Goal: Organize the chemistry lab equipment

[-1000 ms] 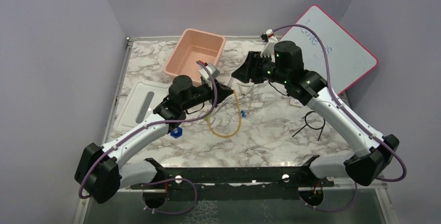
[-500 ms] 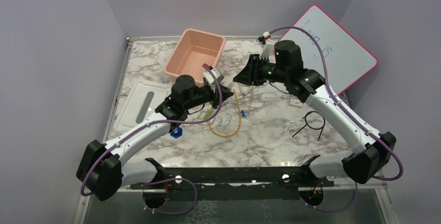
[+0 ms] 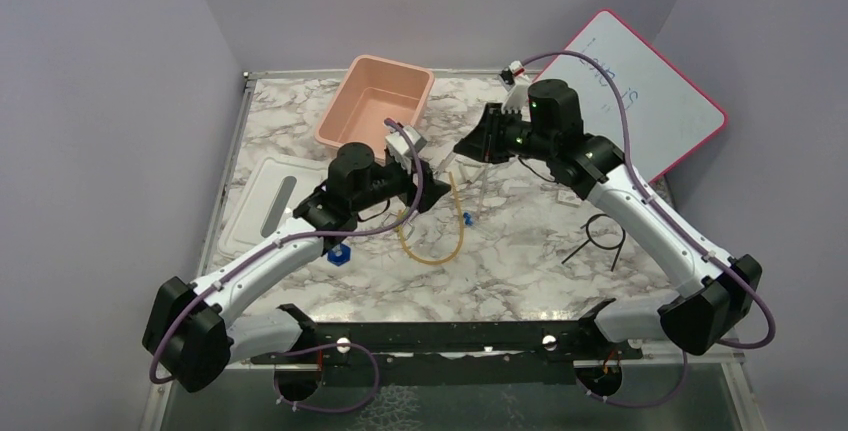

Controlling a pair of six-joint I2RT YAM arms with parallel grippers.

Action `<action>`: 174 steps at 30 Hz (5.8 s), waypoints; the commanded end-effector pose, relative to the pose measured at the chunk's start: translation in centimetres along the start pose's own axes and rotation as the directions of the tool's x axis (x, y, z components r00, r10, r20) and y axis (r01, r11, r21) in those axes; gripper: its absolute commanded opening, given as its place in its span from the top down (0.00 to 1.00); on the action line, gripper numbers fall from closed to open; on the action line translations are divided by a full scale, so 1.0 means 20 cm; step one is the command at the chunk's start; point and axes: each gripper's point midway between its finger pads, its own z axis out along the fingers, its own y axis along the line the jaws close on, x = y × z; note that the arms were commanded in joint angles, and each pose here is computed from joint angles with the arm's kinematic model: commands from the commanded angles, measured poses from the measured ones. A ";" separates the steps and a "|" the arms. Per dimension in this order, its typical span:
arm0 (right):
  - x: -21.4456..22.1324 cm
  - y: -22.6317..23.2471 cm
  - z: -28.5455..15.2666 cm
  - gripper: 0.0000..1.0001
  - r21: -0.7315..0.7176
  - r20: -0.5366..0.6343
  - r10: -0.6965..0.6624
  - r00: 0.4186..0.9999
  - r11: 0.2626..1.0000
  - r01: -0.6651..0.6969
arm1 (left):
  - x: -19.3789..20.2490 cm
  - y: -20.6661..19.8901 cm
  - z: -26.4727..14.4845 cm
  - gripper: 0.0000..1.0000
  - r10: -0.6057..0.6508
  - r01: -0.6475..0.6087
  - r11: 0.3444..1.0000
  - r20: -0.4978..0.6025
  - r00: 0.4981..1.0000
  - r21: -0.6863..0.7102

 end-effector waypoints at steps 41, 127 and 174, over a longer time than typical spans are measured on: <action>0.41 -1.18 -0.08 0.85 0.784 0.188 -0.182 0.965 0.620 -0.036 | -0.30 -0.10 -0.39 0.17 -0.141 0.153 0.981 0.107 0.984 -0.118; 1.02 -0.90 0.23 0.70 0.452 -0.473 -0.082 0.877 0.832 0.322 | -0.18 0.00 -0.35 0.17 -0.188 0.193 0.955 0.042 0.981 -0.224; 0.15 -0.07 0.07 0.78 0.018 0.372 -0.102 0.922 0.995 0.103 | -0.31 -0.14 -0.19 0.17 -0.321 0.324 0.946 0.132 0.938 0.003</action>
